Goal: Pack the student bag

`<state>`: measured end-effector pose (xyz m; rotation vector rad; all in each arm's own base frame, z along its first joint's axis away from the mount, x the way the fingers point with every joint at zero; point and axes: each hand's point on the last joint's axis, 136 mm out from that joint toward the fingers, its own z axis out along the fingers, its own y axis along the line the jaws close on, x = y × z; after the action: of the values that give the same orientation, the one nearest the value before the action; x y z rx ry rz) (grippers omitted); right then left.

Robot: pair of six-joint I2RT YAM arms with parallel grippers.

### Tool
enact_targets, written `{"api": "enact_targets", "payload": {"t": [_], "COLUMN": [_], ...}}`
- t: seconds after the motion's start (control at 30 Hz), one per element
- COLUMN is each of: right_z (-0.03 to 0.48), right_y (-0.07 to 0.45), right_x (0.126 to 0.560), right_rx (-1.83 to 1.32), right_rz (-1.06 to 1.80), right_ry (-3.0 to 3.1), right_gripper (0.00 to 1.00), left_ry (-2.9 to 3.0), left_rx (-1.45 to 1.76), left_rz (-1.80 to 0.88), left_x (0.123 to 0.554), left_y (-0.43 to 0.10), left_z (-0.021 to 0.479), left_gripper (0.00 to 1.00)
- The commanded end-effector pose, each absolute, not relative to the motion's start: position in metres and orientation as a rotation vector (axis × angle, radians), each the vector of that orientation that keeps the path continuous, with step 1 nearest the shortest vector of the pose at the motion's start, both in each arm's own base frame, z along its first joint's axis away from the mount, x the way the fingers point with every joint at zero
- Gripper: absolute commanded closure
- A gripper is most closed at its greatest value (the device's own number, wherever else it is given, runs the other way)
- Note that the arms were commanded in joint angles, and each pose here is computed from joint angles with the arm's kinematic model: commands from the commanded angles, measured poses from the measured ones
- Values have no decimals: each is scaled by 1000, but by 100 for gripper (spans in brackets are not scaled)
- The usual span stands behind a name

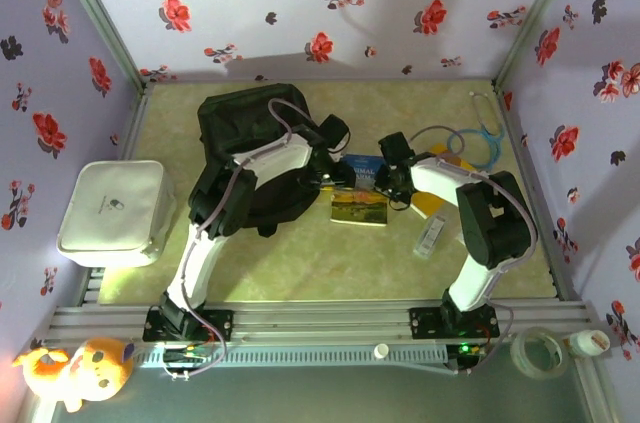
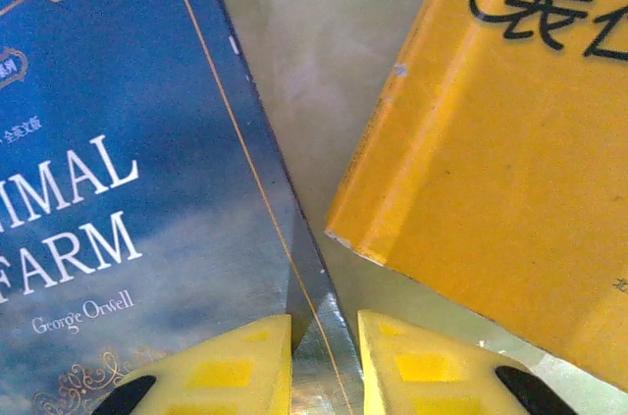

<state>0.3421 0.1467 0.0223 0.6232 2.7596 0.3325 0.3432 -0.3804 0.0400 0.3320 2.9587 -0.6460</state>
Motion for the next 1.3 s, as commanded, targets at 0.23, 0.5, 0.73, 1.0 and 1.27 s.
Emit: {"api": "enact_targets", "payload": {"t": [0.23, 0.5, 0.73, 1.0, 1.27], "right_z": [0, 4, 8, 45, 113], "right_y": [157, 164, 162, 153, 172], "right_x": [327, 330, 331, 345, 367], "right_rx": [730, 750, 755, 732, 611], "right_rz": [458, 555, 568, 642, 923], "right_ry": [2797, 2750, 2726, 2570, 2313], "right_gripper": [79, 79, 79, 70, 47], "left_ry": [2750, 2811, 2798, 2706, 2524], "left_rx": [356, 310, 279, 227, 52], "left_rz": [-1155, -1137, -1089, -1062, -1093], "left_x": [328, 329, 341, 361, 391], "left_y": [-408, -409, -406, -385, -323], "left_z": [133, 108, 108, 139, 204], "left_gripper": [53, 60, 70, 99, 100]}}
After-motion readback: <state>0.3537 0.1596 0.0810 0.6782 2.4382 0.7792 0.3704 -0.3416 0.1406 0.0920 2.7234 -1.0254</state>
